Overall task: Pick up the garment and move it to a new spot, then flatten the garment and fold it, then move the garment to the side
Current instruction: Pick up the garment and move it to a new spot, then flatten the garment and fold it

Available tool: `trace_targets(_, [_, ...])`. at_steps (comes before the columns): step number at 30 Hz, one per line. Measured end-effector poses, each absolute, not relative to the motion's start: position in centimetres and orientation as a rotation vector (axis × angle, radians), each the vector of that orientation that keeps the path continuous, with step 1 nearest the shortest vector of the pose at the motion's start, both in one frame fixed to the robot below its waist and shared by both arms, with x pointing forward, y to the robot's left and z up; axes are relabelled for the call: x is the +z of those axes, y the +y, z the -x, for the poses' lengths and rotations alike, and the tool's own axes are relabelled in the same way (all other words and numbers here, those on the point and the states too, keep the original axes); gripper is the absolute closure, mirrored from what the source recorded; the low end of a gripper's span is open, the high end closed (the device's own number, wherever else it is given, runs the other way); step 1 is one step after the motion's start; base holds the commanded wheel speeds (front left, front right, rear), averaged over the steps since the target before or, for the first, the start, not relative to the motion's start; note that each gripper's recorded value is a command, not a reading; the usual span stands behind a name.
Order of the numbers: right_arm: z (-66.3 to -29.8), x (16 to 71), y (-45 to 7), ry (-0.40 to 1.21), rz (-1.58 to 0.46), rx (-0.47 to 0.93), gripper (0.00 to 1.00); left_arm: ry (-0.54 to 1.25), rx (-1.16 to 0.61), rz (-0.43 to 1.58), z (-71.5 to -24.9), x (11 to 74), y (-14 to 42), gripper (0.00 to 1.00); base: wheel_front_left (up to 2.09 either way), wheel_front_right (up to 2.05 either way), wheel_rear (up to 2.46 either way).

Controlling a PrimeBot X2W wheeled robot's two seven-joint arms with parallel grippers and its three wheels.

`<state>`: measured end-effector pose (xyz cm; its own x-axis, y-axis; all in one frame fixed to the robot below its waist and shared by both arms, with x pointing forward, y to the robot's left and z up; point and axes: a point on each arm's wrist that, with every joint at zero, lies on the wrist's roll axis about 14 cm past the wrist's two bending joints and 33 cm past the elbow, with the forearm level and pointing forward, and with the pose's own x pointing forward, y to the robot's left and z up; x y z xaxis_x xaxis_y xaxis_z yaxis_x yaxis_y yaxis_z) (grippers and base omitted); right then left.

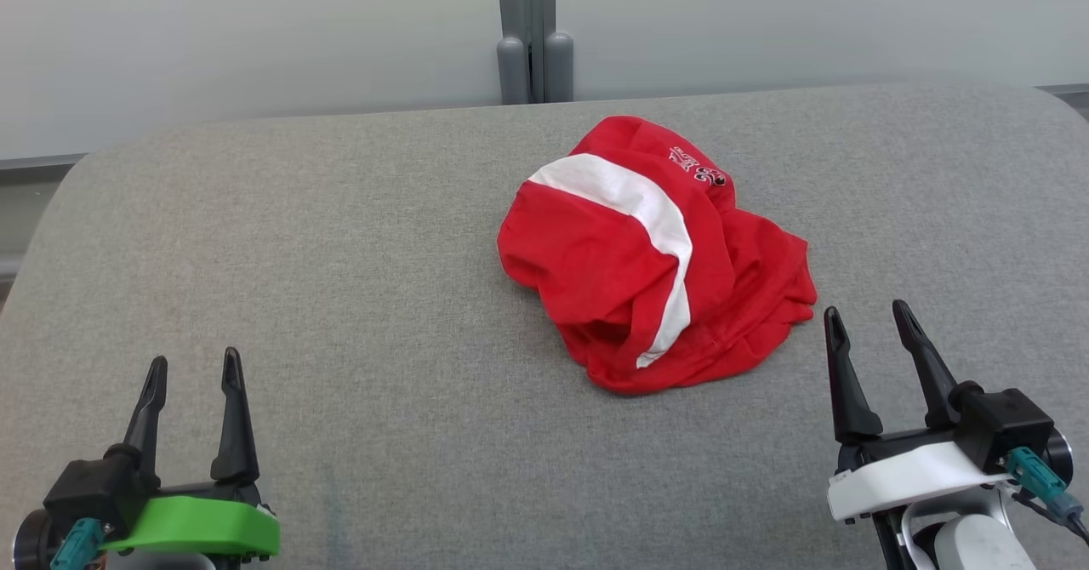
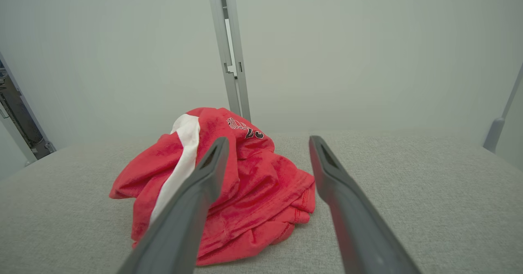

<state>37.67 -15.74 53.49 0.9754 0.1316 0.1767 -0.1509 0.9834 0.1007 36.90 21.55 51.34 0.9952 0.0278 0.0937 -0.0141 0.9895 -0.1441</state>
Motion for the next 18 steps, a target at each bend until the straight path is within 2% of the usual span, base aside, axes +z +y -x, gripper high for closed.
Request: trace_targets(18, [-37.4, 52.3, -15.9, -0.134, -0.118, 0.136, 0.0, -0.074, 0.026, 0.144, -36.4, 50.3, 21.4, 0.0, 0.0, 0.0, 0.0])
